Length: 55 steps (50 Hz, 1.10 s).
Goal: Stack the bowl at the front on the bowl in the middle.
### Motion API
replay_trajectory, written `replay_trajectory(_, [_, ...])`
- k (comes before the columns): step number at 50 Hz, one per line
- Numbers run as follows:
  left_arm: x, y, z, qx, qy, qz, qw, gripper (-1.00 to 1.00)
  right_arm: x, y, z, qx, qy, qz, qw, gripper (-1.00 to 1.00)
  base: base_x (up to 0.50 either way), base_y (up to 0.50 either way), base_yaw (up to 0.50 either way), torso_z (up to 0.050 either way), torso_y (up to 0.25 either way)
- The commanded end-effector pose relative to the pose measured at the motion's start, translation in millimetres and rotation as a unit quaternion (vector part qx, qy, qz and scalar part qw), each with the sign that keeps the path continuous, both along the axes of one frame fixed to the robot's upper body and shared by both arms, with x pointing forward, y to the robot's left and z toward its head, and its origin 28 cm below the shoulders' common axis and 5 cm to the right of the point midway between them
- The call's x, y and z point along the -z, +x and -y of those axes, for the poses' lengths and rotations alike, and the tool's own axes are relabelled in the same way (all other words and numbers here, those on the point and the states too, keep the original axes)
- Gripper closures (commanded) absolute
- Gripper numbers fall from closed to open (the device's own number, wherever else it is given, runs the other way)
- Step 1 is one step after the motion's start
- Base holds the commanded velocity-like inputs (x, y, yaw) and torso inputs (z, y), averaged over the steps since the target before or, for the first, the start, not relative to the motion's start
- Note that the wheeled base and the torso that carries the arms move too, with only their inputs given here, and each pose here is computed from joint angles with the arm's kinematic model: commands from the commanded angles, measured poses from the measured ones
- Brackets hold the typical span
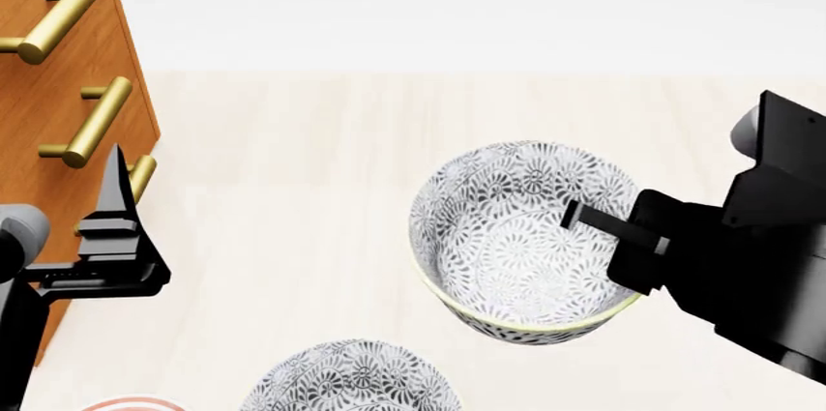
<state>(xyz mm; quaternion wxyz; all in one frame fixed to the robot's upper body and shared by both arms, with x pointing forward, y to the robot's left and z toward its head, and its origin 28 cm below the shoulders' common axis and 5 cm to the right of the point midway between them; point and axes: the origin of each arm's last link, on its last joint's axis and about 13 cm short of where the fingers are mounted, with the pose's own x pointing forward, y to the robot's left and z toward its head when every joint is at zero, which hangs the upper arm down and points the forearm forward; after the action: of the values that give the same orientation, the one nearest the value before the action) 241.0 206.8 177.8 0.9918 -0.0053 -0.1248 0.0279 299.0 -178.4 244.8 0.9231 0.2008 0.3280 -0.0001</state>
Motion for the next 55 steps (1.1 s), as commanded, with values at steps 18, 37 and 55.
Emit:
replay_trajectory(18, [-5.3,5.3,-1.7,-0.003,-0.003,0.006,1.0,-1.0,-72.8,-74.0,-32.5,-0.103,-0.06,0.066,0.991,1.0,0.0,0.0,0.0,0.0,0.0])
replay_trajectory(37, [-13.5,4.8,-1.2,-0.003,-0.007,0.015,1.0,-1.0,-43.9,-88.7,-55.0,-0.185,-0.078,0.052,0.978,1.0,0.0,0.0,0.0,0.0,0.001])
replay_trajectory(55, [-13.8,5.1,-1.3,-0.004,-0.009,0.015,1.0,-1.0,-18.7,-81.7,-62.6,-0.219,-0.073,0.035,0.972,1.0,0.0,0.0,0.0,0.0,0.0])
